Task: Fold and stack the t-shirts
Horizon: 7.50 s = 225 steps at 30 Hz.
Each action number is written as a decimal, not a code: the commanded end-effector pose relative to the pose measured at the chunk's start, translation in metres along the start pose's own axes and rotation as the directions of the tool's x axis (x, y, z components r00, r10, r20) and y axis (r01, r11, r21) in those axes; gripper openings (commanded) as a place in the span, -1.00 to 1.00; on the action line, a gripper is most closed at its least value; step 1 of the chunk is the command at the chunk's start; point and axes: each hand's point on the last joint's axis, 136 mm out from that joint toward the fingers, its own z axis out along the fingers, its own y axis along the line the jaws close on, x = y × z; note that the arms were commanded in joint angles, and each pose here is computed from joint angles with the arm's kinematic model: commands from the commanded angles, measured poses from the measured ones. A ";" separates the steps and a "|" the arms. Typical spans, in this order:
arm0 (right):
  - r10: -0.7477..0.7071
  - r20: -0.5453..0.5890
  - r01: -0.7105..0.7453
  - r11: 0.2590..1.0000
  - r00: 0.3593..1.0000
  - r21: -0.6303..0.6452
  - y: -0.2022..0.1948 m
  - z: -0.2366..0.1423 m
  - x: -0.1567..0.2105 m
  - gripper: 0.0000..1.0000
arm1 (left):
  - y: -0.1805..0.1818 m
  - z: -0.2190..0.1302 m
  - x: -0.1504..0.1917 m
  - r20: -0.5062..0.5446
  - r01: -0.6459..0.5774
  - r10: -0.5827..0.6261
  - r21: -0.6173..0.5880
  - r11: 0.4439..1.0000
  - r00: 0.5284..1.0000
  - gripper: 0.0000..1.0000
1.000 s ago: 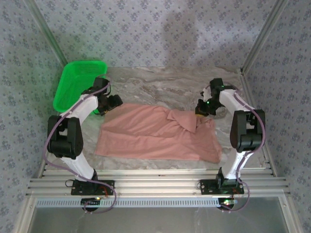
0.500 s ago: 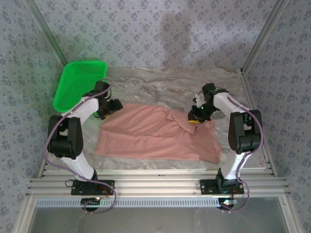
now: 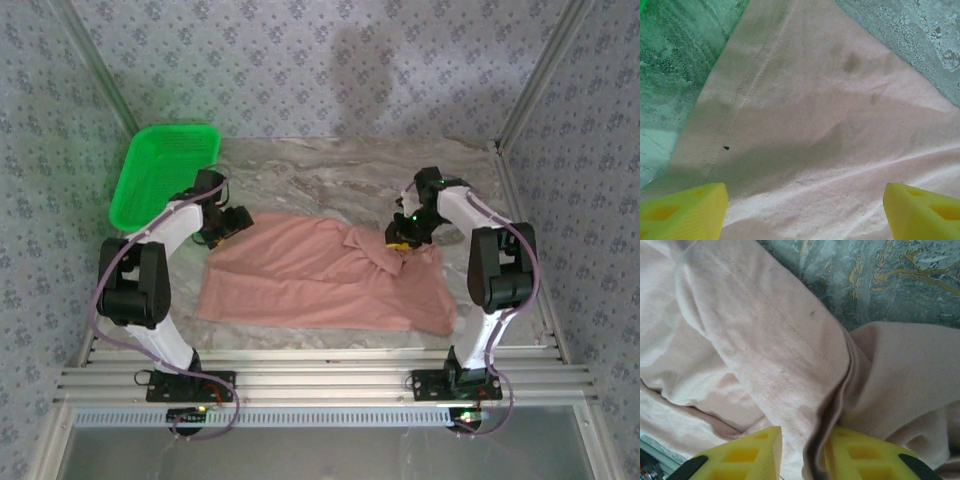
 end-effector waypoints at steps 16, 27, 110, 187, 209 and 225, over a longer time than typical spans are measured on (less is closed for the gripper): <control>-0.015 0.057 0.010 0.997 0.998 0.081 -0.007 -0.024 -0.008 -1.00 | -0.017 -0.022 -0.021 0.059 -0.072 0.073 -0.019 0.997 0.996 0.62; -0.015 0.110 0.008 0.998 0.994 0.068 -0.016 -0.050 0.006 -1.00 | -0.015 0.001 -0.056 0.030 -0.112 0.122 -0.224 0.968 0.992 0.51; -0.061 0.479 0.037 0.998 0.875 0.059 -0.001 -0.153 -0.073 -1.00 | -0.020 -0.039 -0.086 0.152 -0.138 0.167 -0.184 0.973 0.974 -1.00; 0.225 0.379 -0.306 0.937 0.897 0.167 -0.063 -0.078 0.104 -1.00 | 0.127 -0.050 0.089 0.077 0.019 0.006 -0.319 0.948 0.997 -1.00; 0.259 0.419 -0.333 0.936 0.871 0.113 -0.059 -0.092 0.107 -1.00 | 0.065 -0.074 -0.035 0.276 -0.131 0.227 -0.327 0.936 0.934 -1.00; 0.278 0.387 -0.334 0.939 0.879 0.084 -0.055 -0.085 0.116 -1.00 | 0.024 -0.069 -0.086 0.376 -0.276 0.370 -0.280 0.919 0.850 -1.00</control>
